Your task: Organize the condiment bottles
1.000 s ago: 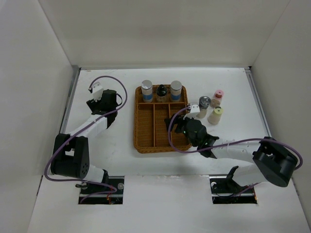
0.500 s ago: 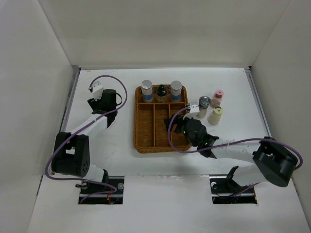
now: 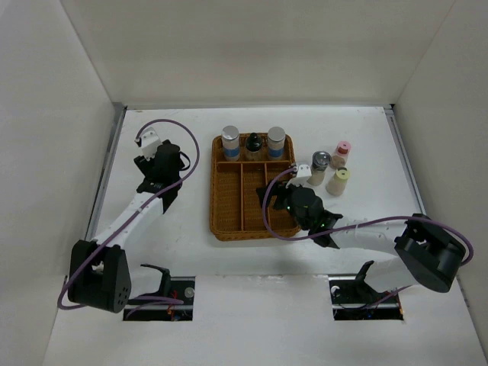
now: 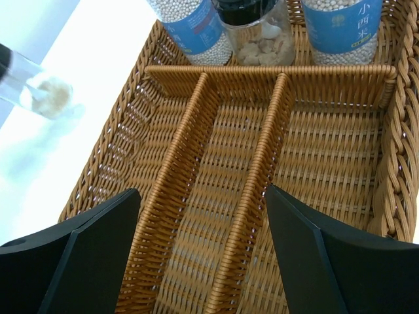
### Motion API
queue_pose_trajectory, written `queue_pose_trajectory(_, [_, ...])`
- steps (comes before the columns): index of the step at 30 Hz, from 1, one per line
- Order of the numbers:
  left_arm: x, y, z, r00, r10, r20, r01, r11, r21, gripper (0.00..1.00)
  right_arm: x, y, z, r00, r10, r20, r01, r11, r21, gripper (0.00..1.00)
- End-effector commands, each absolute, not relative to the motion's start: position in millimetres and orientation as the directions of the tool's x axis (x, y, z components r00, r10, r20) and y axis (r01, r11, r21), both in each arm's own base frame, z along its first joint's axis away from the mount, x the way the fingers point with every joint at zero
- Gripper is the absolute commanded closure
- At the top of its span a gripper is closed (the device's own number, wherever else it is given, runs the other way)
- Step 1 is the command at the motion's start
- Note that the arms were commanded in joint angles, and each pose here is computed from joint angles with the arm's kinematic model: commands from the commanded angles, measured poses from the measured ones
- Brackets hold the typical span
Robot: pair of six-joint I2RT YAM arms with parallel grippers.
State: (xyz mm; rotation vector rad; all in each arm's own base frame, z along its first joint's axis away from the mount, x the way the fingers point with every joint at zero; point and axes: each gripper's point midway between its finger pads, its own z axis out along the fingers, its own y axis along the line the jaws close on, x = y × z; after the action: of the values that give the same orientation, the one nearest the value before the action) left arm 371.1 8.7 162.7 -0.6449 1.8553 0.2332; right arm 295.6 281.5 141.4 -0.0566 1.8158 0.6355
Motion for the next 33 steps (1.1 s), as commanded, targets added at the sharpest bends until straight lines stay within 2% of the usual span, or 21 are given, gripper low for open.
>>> queue_pose_trajectory(1, [372.9,-8.2,215.8,-0.132,-0.336,-0.932,-0.477,0.846,-0.238,0.59,298.3,294.6,166.0,-0.319,0.332,-0.888,-0.378,0.814,0.440,0.16])
queue_pose_trajectory(8, [372.6,-83.7,266.6,-0.125,-0.341,-0.932,-0.279,0.913,-0.296,0.59,300.2,284.0,171.4,-0.308,0.369,-0.877,-0.357,0.809,0.466,0.16])
queue_pose_trajectory(15, [369.4,-156.9,280.9,-0.159,-0.340,-0.927,-0.118,0.938,-0.325,0.58,301.2,283.7,171.5,-0.309,0.371,-0.875,-0.354,0.809,0.468,0.17])
queue_pose_trajectory(22, [379.6,-198.3,245.9,-0.235,-0.321,-0.917,-0.051,0.947,-0.318,0.58,303.2,273.3,176.5,-0.289,0.391,-0.874,-0.337,0.813,0.475,0.17])
queue_pose_trajectory(33, [385.9,-220.3,185.2,-0.309,-0.264,-0.914,-0.042,0.963,-0.264,0.57,305.1,264.8,179.6,-0.270,0.405,-0.874,-0.323,0.817,0.478,0.17])
